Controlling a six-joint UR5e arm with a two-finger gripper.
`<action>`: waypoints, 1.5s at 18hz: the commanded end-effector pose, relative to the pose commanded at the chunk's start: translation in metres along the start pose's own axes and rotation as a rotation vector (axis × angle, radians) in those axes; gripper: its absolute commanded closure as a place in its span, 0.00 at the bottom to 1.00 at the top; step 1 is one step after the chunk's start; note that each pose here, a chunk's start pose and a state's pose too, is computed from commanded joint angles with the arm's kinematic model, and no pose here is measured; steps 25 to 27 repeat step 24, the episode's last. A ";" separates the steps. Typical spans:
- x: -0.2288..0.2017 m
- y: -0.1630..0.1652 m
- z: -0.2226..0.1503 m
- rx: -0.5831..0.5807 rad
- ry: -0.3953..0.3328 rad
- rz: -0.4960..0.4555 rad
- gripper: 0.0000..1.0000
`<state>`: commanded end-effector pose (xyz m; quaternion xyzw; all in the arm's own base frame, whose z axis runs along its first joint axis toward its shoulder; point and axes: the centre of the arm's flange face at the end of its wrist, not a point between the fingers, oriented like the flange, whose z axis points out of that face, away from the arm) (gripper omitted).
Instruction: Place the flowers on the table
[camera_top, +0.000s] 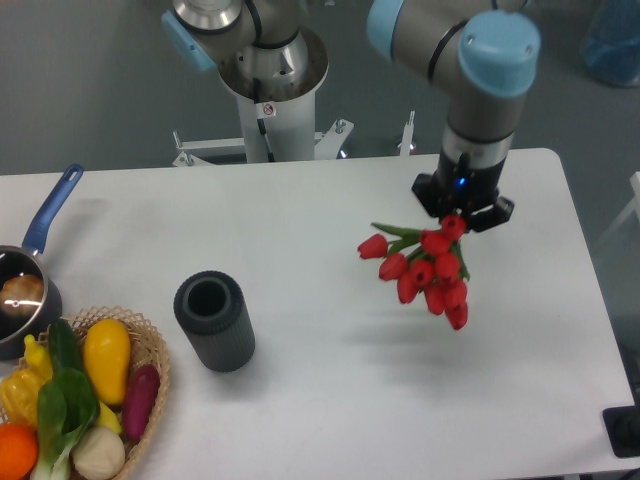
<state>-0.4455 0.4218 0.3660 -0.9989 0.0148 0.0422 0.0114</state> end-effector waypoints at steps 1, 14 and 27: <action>-0.001 -0.001 0.006 -0.010 0.005 0.003 0.87; -0.008 0.004 0.014 -0.003 0.013 -0.033 0.00; -0.026 0.018 0.019 0.060 -0.008 -0.070 0.00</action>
